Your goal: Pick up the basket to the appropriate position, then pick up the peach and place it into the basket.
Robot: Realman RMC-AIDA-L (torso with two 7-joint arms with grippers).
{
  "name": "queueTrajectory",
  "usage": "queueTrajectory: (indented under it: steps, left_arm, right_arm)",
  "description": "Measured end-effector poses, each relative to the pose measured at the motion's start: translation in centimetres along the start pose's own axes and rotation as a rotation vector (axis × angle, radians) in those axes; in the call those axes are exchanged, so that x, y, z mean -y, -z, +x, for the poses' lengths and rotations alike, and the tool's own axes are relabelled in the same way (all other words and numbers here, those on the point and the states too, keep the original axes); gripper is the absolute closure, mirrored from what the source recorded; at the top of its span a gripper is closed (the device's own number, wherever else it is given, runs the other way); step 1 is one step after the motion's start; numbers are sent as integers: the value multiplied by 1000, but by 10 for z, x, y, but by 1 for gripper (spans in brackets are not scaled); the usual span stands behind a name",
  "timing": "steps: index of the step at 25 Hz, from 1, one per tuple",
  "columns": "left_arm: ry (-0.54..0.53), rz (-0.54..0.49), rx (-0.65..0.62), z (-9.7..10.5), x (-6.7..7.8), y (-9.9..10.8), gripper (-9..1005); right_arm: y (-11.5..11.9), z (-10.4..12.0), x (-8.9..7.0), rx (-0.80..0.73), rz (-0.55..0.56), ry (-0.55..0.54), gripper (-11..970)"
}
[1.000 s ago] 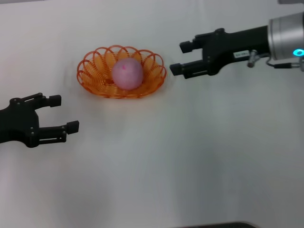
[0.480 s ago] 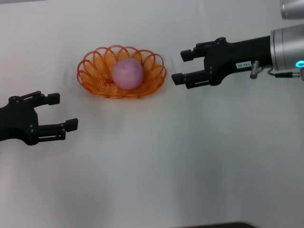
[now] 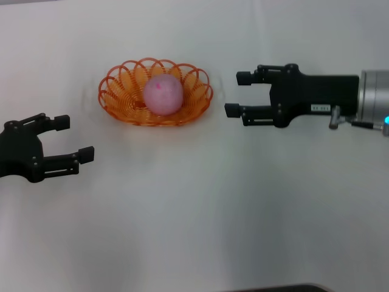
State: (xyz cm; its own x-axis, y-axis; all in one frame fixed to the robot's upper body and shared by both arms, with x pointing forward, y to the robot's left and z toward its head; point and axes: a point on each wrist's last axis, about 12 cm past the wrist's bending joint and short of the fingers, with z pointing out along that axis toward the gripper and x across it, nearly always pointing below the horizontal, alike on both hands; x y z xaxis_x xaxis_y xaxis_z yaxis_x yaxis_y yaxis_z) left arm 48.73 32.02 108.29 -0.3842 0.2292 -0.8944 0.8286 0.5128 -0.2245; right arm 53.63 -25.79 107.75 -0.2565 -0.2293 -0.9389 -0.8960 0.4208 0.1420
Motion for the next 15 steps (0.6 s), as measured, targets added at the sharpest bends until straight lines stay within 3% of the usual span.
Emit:
queueTrajectory:
  steps: [7,15]
  left_arm:
    - [-2,-4,15,3,0,-2,88]
    - [-8,-5,22,3,0,-3,88]
  right_arm:
    - [6,31,-7,65,57,6,188]
    - [3,33,-8,66,58,4,193]
